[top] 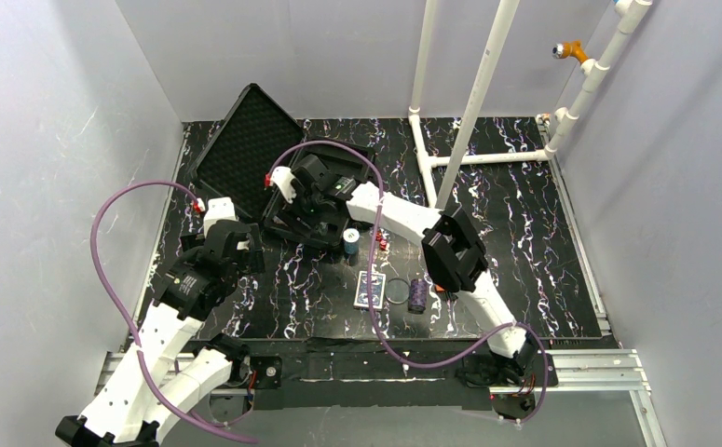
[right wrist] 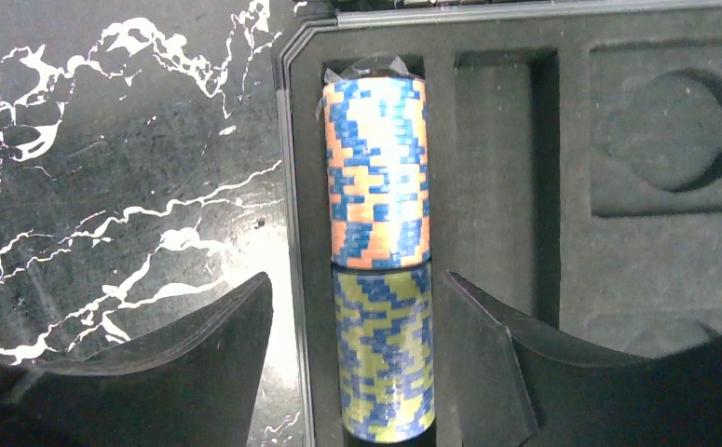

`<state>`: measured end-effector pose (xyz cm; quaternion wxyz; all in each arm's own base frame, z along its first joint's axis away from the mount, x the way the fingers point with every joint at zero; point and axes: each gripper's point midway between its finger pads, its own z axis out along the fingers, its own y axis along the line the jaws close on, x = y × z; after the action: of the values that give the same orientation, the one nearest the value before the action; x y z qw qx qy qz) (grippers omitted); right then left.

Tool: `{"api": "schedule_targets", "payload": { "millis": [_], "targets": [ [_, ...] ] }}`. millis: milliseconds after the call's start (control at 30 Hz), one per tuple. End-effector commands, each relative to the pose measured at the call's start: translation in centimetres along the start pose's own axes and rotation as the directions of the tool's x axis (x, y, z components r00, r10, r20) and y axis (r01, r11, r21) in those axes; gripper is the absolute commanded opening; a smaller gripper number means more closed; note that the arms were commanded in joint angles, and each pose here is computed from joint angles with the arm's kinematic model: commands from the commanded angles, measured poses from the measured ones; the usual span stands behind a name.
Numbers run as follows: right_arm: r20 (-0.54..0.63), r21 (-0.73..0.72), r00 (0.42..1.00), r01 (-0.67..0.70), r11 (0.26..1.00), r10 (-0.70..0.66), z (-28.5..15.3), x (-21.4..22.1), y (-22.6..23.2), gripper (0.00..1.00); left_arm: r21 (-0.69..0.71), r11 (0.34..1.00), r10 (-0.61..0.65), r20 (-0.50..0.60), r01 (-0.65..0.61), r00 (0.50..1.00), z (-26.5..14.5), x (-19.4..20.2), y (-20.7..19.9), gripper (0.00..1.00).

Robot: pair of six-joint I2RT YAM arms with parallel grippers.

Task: Pack up texas hold em set

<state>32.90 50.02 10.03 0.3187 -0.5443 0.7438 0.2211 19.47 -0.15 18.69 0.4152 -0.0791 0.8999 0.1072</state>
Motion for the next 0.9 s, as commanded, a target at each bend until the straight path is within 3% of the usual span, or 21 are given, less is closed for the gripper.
{"api": "schedule_targets", "payload": {
  "millis": [0, 233, 567, 633, 867],
  "targets": [
    [0.171, 0.064, 0.984, -0.055, 0.996, 0.043, -4.5, -5.1, -0.5, 0.71, -0.007, 1.0, 0.001, 0.002, 0.0, 1.0, -0.1, -0.1, 0.2, 0.98],
    [0.141, 0.174, 0.981, -0.159, 0.972, 0.136, -6.4, -2.2, -1.4, 0.57, -0.002, 1.0, -0.001, 0.004, 0.001, 1.0, -0.1, -0.1, 0.2, 0.98],
    [0.07, 0.234, 0.977, -0.213, 0.948, 0.202, -6.9, 2.0, -1.4, 0.21, 0.003, 1.0, 0.003, 0.0, -0.003, 1.0, -0.1, -0.1, 0.1, 0.98],
    [0.034, 0.274, 0.977, -0.213, 0.938, 0.212, -6.5, 3.4, -1.9, 0.08, 0.005, 1.0, 0.003, 0.0, -0.003, 1.0, -0.1, -0.1, 0.1, 0.98],
    [0.007, 0.223, 0.975, -0.22, 0.95, 0.224, -4.7, 3.8, -1.2, 0.03, 0.006, 1.0, 0.008, -0.003, -0.008, 1.0, 0.0, 0.0, 0.0, 0.98]
  ]
}}
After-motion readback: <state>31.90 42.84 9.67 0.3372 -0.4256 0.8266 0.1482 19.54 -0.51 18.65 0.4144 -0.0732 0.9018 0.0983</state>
